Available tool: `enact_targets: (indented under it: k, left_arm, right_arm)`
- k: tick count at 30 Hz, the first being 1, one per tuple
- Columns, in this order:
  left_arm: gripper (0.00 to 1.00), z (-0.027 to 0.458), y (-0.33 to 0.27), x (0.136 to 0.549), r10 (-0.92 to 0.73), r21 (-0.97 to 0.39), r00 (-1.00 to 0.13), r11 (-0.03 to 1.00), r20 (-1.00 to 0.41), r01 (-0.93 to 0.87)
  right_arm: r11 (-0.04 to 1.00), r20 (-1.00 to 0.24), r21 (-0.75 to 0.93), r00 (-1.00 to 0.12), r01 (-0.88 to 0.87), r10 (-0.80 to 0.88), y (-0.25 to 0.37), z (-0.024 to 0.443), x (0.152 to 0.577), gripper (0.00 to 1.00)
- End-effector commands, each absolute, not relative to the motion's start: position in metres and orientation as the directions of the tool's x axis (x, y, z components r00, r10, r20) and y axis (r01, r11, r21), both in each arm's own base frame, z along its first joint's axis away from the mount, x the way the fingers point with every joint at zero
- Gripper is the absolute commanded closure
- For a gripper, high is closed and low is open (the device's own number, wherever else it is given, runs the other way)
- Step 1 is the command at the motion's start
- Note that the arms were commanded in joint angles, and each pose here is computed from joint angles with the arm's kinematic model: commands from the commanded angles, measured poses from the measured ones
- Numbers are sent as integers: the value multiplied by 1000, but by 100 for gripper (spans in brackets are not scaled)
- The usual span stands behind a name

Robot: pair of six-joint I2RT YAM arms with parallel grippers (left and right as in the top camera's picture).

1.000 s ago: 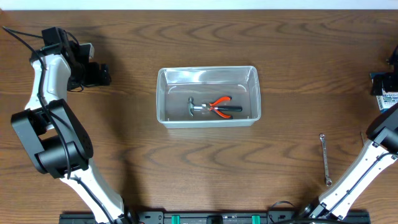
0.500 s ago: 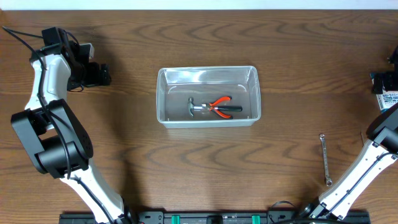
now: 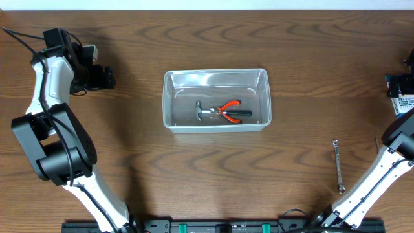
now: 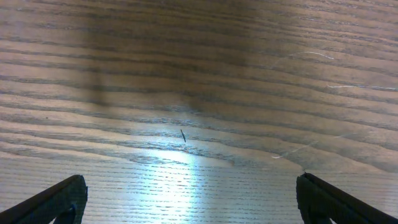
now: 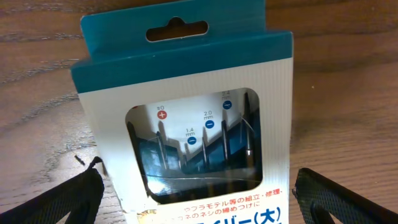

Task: Pack container
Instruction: 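Lower the right gripper and close it on the screwdriver box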

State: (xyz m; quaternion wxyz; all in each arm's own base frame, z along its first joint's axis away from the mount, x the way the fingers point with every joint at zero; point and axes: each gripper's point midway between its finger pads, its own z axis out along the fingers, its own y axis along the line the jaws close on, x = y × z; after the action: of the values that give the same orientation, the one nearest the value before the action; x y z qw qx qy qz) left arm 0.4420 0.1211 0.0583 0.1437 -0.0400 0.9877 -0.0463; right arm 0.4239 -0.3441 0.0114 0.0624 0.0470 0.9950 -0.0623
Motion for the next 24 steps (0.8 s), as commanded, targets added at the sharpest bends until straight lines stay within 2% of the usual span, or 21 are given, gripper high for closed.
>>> enact_targets:
  k: [1, 24]
  left_arm:
    - [2, 55, 122, 440, -87, -95, -959, 993, -271, -63]
    - [2, 55, 122, 440, -87, -95, -959, 993, -271, -63]
  right_arm:
    - [992, -118, -87, -989, 95, 84, -342, 1, 420, 1]
    - [994, -56, -41, -994, 100, 97, -333, -10, 402, 2]
